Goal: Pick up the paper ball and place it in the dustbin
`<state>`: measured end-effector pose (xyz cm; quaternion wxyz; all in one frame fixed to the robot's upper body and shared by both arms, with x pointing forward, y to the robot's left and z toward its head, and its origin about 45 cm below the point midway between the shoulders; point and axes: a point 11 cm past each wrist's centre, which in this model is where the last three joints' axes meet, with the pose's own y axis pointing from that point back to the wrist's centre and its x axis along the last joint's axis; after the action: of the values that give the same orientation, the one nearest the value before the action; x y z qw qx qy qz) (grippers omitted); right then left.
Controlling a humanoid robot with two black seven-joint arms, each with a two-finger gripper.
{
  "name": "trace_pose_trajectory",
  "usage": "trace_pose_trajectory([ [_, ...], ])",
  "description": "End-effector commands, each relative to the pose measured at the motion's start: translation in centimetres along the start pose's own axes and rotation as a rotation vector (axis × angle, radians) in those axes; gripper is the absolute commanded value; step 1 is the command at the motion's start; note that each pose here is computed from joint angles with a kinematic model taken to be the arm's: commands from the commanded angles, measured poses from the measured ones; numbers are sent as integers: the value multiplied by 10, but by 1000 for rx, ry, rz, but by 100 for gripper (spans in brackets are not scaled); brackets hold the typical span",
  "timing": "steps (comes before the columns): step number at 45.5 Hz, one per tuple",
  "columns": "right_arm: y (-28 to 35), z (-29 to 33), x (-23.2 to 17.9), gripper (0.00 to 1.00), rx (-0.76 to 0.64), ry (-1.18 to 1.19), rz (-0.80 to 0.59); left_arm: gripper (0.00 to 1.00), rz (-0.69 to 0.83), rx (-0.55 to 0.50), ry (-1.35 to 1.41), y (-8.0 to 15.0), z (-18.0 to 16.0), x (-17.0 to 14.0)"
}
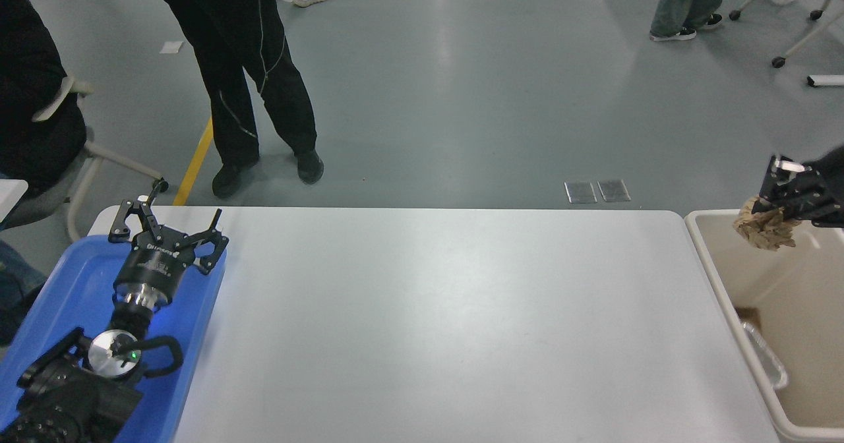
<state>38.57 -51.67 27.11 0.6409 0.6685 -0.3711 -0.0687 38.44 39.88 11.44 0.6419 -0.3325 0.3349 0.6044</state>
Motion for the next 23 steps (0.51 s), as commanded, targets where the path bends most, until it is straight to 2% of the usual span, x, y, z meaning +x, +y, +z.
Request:
trace_pose_trajectory([
  [1,-45,89,-4,0,-99,-182,160,99,0,0,0,0,0,0],
  [12,-86,126,-38,0,-144,-275,315,99,0,-2,0,0,0,0],
  [17,-97,159,-58,0,-210,-325,415,99,0,-2,0,0,0,0],
  [23,-124,153,-86,0,-216,-365,481,99,0,-2,0,0,0,0],
])
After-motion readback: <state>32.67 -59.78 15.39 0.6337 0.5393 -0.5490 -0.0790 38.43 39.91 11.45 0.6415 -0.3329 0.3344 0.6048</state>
